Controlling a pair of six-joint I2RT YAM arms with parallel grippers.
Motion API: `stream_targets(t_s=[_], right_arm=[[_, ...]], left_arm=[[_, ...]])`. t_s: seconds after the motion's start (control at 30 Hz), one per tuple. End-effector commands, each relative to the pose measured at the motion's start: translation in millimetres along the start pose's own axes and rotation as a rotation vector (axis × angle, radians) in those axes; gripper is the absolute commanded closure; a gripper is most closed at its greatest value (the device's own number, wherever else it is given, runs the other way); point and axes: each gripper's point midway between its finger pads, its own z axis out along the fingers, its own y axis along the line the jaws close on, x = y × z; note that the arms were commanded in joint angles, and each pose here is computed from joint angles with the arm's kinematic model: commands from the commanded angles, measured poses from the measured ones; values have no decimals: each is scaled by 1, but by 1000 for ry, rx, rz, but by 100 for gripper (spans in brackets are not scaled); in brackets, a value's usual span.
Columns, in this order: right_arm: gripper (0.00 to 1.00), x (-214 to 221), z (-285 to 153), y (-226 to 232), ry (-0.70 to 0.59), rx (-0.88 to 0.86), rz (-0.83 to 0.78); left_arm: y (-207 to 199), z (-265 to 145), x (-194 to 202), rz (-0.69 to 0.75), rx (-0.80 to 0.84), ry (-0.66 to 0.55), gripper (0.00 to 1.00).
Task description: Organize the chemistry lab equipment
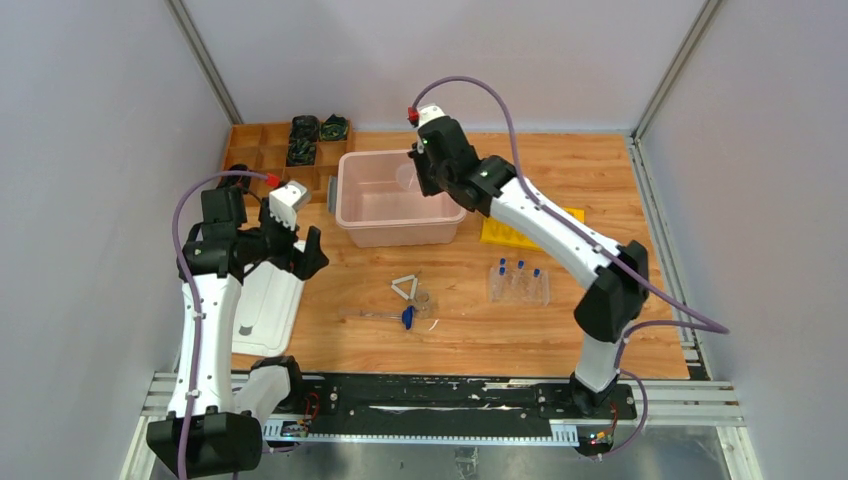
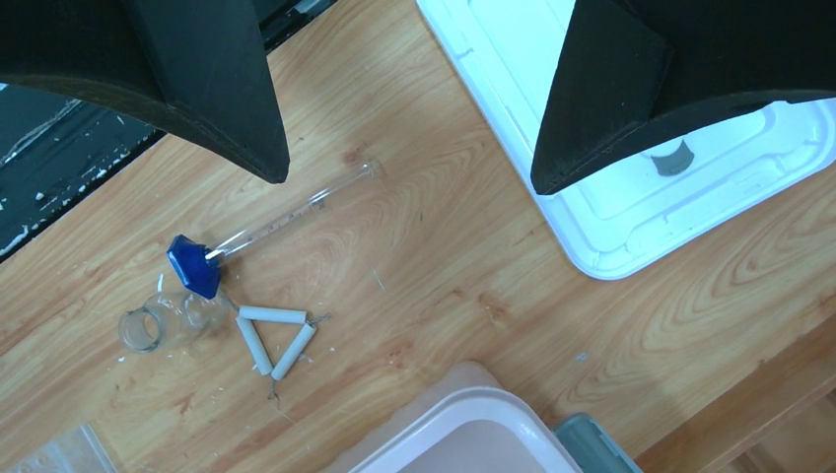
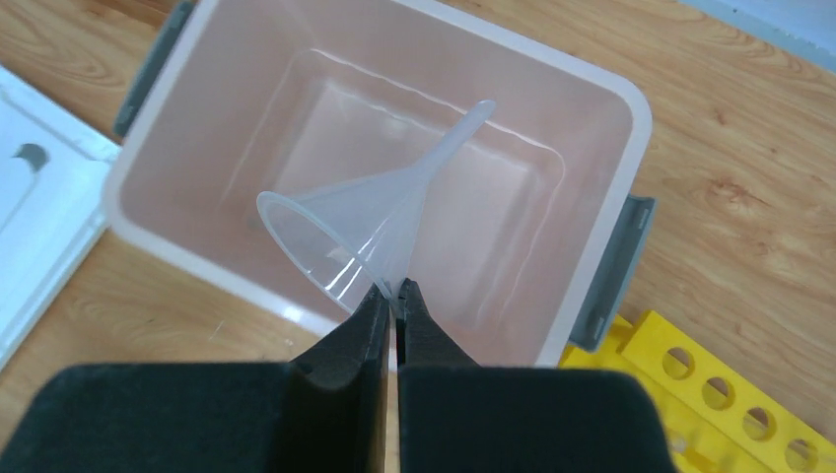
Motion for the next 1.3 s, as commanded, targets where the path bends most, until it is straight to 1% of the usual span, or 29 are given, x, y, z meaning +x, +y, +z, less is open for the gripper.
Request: stream_targets(t_s=[0.0, 0.1, 0.27, 0.43, 0.47, 0.53, 0.63, 0.7, 0.77, 0.87, 0.93, 1.07, 1.13, 1.27], right_arm=[[100, 12, 37, -17, 73, 65, -30], [100, 24, 63, -22, 122, 86, -25], [100, 45, 94, -29, 191, 115, -25], [100, 59, 104, -37, 232, 138, -13], [98, 60, 103, -39, 237, 145, -6], [90, 59, 99, -42, 238, 156, -4], [73, 51, 86, -43, 218, 166, -2], [65, 41, 74, -43, 192, 167, -1], [60, 33, 61, -39, 168, 162, -5], [59, 17, 33, -24, 114, 130, -19], [59, 16, 18, -7, 90, 83, -39], [58, 46, -3, 46, 103, -73, -114], [58, 71, -8, 74, 136, -151, -156], [64, 127, -5, 113, 240, -249, -212]], left_arm=[[-7, -1, 1, 31, 32, -19, 0], [-8, 0, 2, 24, 43, -15, 0], [-10, 0, 4, 32, 49, -11, 0], [-11, -2, 1, 37, 51, -21, 0], [-12, -2, 1, 40, 53, -21, 0], [-13, -2, 1, 42, 56, -19, 0], [-13, -1, 2, 47, 61, -15, 0], [-13, -1, 1, 50, 62, -15, 0], [-14, -1, -1, 50, 66, -17, 0], [-13, 0, -2, 51, 68, -17, 0], [-14, 0, -2, 53, 71, -16, 0], [-14, 1, 0, 57, 74, -11, 0], [-13, 2, 0, 54, 74, -8, 0], [-9, 2, 0, 49, 59, 2, 0]])
